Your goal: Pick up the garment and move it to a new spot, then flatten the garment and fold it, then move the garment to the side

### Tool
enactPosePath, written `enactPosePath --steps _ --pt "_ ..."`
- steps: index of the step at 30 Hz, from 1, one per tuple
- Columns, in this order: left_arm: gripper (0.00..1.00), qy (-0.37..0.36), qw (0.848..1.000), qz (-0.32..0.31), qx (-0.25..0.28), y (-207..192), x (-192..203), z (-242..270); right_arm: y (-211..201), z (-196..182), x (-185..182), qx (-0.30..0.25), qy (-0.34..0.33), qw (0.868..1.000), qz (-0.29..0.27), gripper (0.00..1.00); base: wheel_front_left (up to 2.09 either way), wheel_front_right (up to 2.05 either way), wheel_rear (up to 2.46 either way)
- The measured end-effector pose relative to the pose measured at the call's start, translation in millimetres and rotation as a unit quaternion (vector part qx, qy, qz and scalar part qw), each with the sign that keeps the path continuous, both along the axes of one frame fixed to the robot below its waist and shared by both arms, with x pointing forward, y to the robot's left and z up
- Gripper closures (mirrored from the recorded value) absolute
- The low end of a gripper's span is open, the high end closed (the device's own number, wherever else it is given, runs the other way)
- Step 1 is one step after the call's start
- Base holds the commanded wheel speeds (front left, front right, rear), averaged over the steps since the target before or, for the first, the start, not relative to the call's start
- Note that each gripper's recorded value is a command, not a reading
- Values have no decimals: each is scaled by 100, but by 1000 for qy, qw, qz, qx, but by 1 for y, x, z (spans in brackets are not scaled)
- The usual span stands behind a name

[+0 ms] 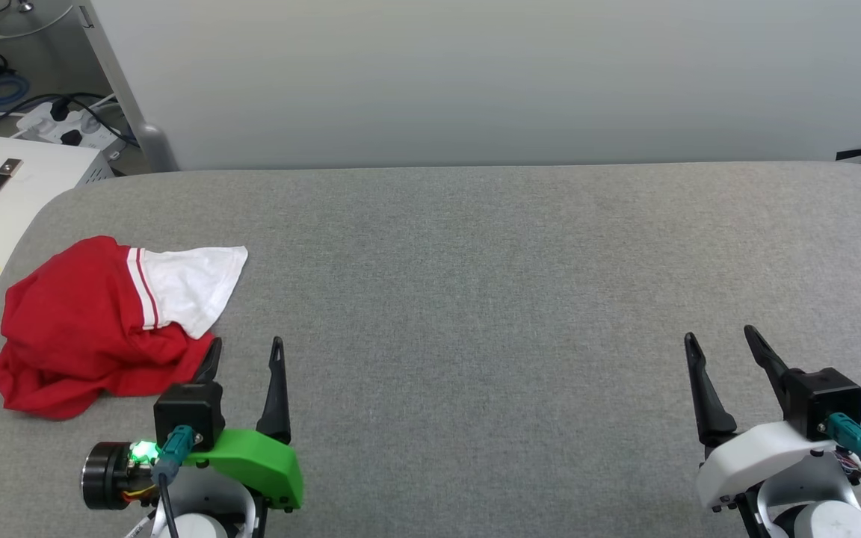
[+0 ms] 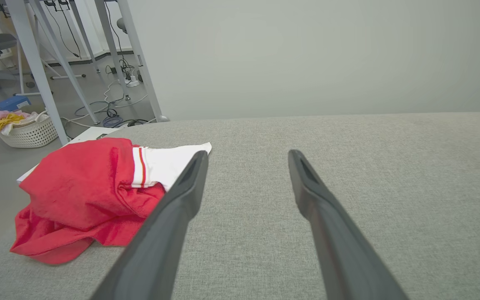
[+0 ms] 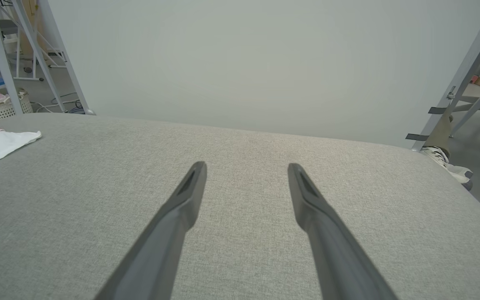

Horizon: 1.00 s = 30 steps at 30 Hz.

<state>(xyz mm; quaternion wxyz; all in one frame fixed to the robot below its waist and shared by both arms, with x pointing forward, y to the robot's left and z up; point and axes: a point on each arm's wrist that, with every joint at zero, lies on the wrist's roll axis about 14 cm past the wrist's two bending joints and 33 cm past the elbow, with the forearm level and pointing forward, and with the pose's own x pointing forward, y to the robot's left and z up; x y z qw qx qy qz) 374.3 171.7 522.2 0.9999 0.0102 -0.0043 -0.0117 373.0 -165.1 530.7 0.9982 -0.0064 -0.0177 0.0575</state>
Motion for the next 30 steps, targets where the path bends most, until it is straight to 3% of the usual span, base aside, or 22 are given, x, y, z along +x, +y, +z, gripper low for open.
enactPosePath --steps 30 --pt "0 -26 1000 -5 -11 -3 -1 6 5 9 -1 20 -31 999 7 0 0 0 0"
